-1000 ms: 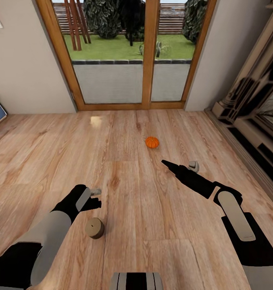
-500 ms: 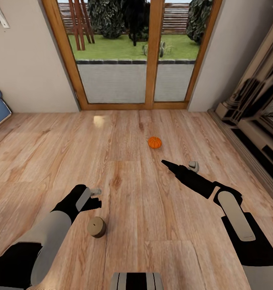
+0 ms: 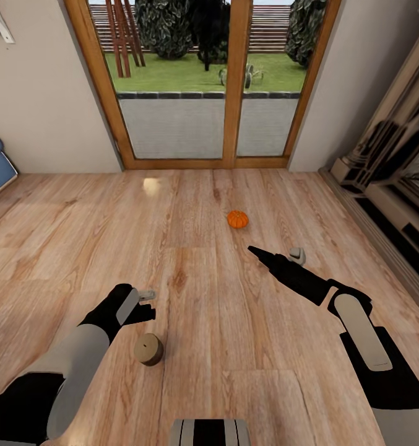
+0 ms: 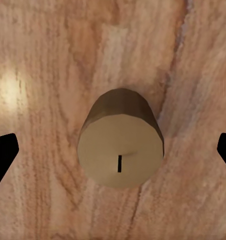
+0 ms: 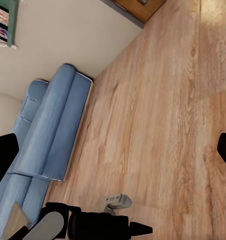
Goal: Place each of the two pumpkins and all three candles from the living room inside a cabinet in the living room (use any cabinet), then make sure every cabinet is closed, and position the cauldron so it is next to a table in the living room.
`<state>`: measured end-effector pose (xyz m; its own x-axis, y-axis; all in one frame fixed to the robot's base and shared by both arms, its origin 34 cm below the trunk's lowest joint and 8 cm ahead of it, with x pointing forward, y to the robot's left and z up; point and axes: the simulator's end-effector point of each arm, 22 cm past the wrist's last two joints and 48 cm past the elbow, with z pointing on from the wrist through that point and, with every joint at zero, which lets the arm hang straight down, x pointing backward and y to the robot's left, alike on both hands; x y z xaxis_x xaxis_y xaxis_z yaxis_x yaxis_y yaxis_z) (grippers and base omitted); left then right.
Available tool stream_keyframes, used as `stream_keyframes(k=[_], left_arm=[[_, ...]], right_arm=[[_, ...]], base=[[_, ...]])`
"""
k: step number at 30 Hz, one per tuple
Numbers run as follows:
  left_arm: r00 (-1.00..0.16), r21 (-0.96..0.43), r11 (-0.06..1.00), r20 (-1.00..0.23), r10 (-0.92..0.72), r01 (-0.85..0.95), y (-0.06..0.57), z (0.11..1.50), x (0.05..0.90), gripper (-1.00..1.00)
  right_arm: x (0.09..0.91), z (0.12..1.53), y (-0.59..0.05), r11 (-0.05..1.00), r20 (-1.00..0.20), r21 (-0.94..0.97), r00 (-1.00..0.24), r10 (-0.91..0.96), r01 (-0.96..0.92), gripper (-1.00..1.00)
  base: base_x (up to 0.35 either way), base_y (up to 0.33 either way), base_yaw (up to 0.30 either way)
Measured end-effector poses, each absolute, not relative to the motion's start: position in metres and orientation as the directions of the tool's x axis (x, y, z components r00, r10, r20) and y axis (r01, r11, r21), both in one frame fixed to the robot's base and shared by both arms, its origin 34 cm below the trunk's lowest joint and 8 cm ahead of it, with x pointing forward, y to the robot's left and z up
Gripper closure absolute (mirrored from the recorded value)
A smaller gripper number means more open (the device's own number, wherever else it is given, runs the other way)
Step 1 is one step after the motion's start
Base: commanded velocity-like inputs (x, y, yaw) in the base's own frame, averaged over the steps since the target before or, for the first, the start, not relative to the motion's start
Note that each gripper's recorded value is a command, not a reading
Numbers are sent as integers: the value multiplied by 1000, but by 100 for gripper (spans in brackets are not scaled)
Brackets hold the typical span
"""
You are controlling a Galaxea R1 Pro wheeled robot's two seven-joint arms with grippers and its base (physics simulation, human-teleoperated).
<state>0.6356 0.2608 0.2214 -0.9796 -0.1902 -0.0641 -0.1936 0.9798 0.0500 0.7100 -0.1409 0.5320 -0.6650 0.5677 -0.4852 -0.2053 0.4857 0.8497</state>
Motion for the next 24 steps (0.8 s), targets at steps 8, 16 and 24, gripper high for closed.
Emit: stream_keyframes(k=[8,16,24], left_arm=[[-981,56,980,-33,-190,-192,260,203,626,-100],[-982,62,980,-1,-190,-190,260,184,617,-100],[-981,68,980,31,-190,-188,260,166,606,-100]], right_arm=[[711,511,-141,486,-464,856,-680,568,-178,-100],[711,489,-141,486,-441,861,-695,568,-150,-100],[710,468,-141,486,-418,866,-709,567,-122,-100]], base=[[0,0,0],[0,0,0],[0,0,0]])
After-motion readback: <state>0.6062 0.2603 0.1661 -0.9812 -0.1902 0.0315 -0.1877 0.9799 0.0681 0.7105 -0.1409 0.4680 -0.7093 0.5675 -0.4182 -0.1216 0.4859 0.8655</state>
